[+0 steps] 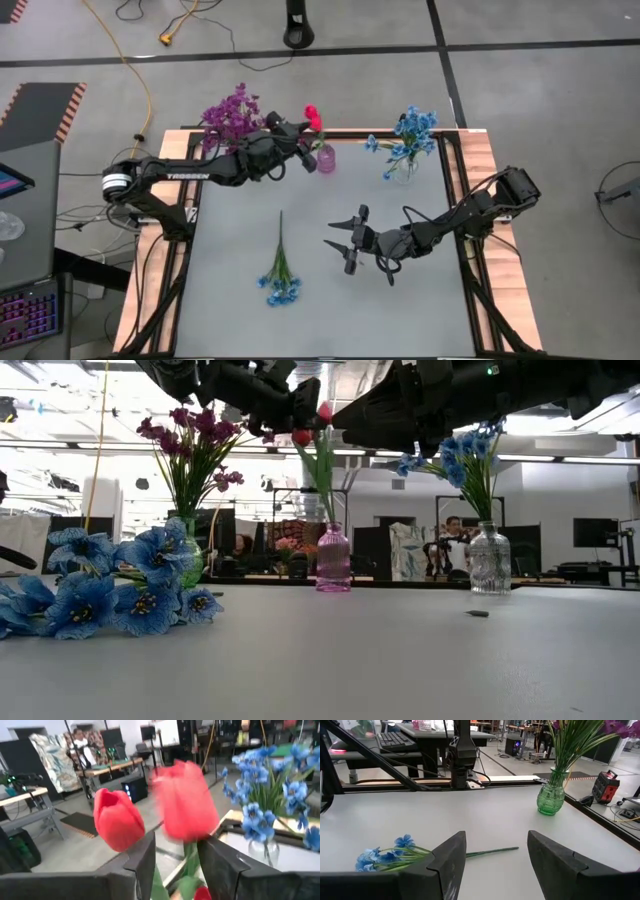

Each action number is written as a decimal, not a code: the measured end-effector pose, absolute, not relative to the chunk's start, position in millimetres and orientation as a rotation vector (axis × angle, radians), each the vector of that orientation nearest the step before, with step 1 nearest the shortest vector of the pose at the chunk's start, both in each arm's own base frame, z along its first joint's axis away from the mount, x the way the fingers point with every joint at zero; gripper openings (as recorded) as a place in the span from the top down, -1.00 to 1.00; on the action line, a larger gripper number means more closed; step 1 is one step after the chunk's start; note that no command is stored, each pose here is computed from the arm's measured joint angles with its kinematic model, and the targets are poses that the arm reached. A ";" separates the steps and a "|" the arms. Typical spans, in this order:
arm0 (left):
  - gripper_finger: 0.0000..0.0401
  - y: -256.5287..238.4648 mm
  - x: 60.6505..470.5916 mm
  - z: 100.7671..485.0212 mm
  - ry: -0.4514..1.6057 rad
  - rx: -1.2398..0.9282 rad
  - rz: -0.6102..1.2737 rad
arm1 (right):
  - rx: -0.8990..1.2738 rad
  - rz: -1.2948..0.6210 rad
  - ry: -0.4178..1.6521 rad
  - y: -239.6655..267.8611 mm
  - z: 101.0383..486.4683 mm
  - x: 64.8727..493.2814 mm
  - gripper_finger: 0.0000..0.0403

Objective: Sort flowers into vase by color
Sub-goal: Put the pink flower into the purple vase, then put the blue flowers into the transparent vase

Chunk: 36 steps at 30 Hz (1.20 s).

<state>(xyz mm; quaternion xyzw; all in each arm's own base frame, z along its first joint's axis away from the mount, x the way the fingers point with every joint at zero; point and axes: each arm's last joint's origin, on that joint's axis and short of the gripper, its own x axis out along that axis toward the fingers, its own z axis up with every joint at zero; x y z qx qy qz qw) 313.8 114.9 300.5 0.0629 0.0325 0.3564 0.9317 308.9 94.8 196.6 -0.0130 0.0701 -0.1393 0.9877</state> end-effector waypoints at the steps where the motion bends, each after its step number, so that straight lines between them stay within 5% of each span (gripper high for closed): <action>1: 0.32 114.9 314.0 302.6 0.084 0.130 0.728 | -0.026 -0.279 0.140 94.9 196.7 308.9 -0.19; 25: 0.31 61.8 320.7 367.9 0.331 0.226 0.554 | -0.025 -0.279 0.138 94.9 196.8 308.9 -0.19; 36: 0.31 -4.9 288.1 345.5 0.644 -0.071 0.440 | -0.028 -0.279 0.144 94.9 196.2 308.7 -0.19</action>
